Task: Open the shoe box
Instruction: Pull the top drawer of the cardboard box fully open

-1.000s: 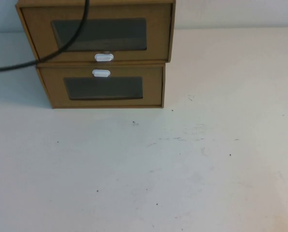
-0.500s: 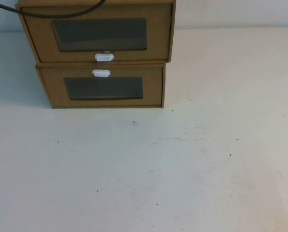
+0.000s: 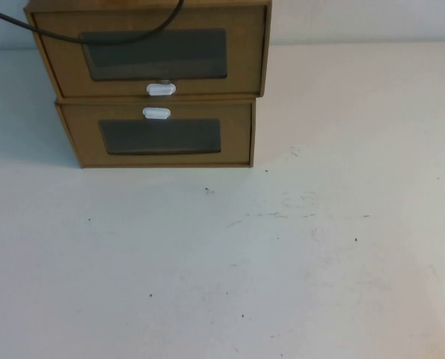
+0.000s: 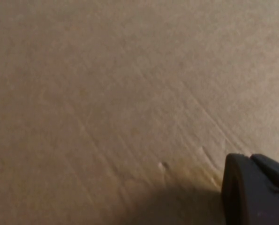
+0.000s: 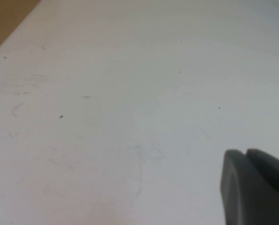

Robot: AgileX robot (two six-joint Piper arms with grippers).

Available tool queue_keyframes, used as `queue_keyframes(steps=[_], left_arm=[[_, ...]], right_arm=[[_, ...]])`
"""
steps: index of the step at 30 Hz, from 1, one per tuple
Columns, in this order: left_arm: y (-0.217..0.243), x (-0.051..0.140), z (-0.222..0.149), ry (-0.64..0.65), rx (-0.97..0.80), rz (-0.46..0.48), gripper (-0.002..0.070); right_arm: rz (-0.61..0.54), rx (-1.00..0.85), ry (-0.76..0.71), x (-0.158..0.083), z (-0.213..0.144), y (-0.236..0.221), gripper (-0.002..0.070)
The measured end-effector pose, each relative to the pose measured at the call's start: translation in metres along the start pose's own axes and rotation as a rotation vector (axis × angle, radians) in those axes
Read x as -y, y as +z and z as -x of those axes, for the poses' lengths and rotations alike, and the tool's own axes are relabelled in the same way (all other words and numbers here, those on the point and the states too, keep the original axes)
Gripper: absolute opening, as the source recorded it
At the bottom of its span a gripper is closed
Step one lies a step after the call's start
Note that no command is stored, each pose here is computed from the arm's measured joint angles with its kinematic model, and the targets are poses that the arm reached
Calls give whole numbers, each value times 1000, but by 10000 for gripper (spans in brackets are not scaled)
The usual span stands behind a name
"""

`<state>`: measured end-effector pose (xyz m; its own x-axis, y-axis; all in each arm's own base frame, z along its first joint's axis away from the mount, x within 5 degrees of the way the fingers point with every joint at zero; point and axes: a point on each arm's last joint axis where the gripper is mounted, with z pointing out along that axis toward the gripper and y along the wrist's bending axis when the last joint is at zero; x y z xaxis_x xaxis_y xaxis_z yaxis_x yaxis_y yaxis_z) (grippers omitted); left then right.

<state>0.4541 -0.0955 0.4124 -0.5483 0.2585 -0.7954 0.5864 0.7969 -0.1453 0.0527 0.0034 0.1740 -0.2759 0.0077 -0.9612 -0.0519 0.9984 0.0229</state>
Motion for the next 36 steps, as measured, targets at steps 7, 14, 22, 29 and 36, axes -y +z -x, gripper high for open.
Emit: queue_keyframes(steps=[7, 14, 22, 29, 36], left_arm=[[3, -2, 0, -3, 1, -3, -5], [5, -3, -2, -6, -4, -4, -5], [5, -3, -1, -7, -2, -5, -5], [5, -3, -1, -7, -1, -7, -5], [6, -3, -2, -9, -2, -8, -5]], right_arm=[[0, 0, 0, 0, 0, 0, -14], [0, 0, 0, 0, 0, 0, -14], [51, 191, 191, -3, 18, -2, -14], [84, 396, 536, 2, 35, -7, -14], [184, 160, 668, -11, 45, -5, -14]])
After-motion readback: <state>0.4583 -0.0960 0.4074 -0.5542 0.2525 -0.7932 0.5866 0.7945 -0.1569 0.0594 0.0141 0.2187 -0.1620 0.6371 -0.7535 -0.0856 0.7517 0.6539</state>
